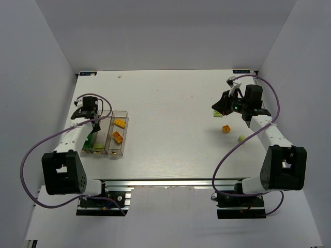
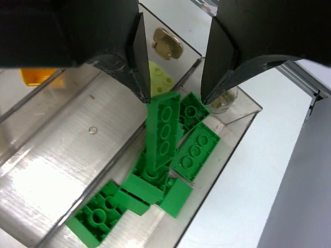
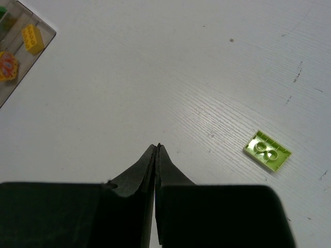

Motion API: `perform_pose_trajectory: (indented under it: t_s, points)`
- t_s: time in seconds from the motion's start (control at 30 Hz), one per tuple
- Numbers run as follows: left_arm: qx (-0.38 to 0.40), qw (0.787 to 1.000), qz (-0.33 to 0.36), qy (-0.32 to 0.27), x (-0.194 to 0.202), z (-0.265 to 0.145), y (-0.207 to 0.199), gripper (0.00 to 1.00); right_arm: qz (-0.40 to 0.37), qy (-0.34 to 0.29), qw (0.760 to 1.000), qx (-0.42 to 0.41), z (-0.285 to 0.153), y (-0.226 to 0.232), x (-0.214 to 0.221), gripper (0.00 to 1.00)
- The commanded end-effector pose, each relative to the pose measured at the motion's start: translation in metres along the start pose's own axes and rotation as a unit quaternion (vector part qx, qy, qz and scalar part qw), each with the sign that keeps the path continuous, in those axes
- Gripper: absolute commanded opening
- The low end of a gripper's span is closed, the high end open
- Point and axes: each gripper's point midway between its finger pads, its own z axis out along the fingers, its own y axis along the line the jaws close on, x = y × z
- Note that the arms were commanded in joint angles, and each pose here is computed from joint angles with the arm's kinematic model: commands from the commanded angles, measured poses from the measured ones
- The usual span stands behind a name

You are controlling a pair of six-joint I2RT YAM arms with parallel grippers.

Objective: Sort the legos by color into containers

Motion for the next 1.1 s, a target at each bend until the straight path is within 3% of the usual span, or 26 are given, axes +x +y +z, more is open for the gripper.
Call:
perform_pose_trajectory:
  t_s: [0.0,0.07,0.1,0.13,0.17,0.43,0.5,0.57,0.6,0.63,0.7,0.73,0.77,0.83,0.87,0.93,1.07]
  points:
    - [-0.009,1.0,-0.017,-0.024,-0.013,-0.01,0.012,0.53,-0.014,-0.019,1.0,-0.006,-0.002,0.003,-0.012,0.04]
    - [0.013,0.999,-0.029,-0.037,-0.021,-0.017,0.008,0.38,-0.016,-0.018,1.0,-0.006,-0.002,0.004,-0.011,0.04]
    - [0.024,0.998,-0.034,-0.044,-0.024,-0.02,0.005,0.26,-0.017,-0.019,1.0,-0.006,-0.002,0.004,-0.012,0.04]
    - [0.037,0.997,-0.041,-0.054,-0.03,-0.026,0.003,0.06,-0.017,-0.019,1.0,-0.006,-0.003,0.004,-0.012,0.04]
    - [0.049,0.996,-0.045,-0.058,-0.033,-0.03,0.0,0.0,-0.019,-0.019,1.0,-0.006,-0.003,0.004,-0.011,0.04]
    - [0.103,0.99,-0.068,-0.067,-0.036,-0.046,-0.012,0.0,-0.022,-0.019,1.0,-0.007,-0.004,0.005,-0.011,0.03]
    - [0.129,0.987,-0.071,-0.067,-0.037,-0.051,-0.02,0.11,-0.024,-0.018,1.0,-0.007,-0.003,0.004,-0.01,0.03]
    - [0.213,0.973,-0.067,-0.061,-0.038,-0.064,-0.047,0.2,-0.024,-0.015,1.0,-0.002,-0.003,0.002,-0.01,0.04]
    - [0.245,0.965,-0.075,-0.055,-0.036,-0.069,-0.058,0.3,-0.028,-0.013,1.0,0.003,-0.002,-0.001,-0.009,0.04]
    - [0.317,0.944,-0.077,-0.059,-0.04,-0.085,-0.08,0.36,-0.024,-0.003,1.0,0.009,-0.001,-0.005,-0.006,0.05]
    - [0.374,0.921,-0.102,-0.047,-0.036,-0.097,-0.099,0.54,-0.016,0.018,0.999,0.038,0.002,-0.019,0.001,0.18]
    - [0.401,0.908,-0.109,-0.048,-0.037,-0.104,-0.107,0.59,-0.017,0.033,0.998,0.049,0.003,-0.026,0.006,0.24]
    - [0.435,0.892,-0.11,-0.056,-0.042,-0.117,-0.118,0.62,-0.002,0.062,0.997,0.054,0.005,-0.031,0.015,0.37]
    - [0.464,0.876,-0.12,-0.061,-0.046,-0.13,-0.128,0.67,0.002,0.093,0.992,0.083,0.004,-0.045,0.026,0.48]
    - [0.475,0.87,-0.117,-0.062,-0.046,-0.137,-0.134,0.69,0.006,0.112,0.989,0.097,0.004,-0.052,0.034,0.67]
    - [0.5,0.856,-0.112,-0.067,-0.046,-0.153,-0.145,0.7,0.005,0.129,0.984,0.121,0.005,-0.063,0.041,0.89]
    - [0.514,0.846,-0.121,-0.071,-0.048,-0.163,-0.15,0.71,-0.012,0.142,0.974,0.175,0.004,-0.086,0.043,0.89]
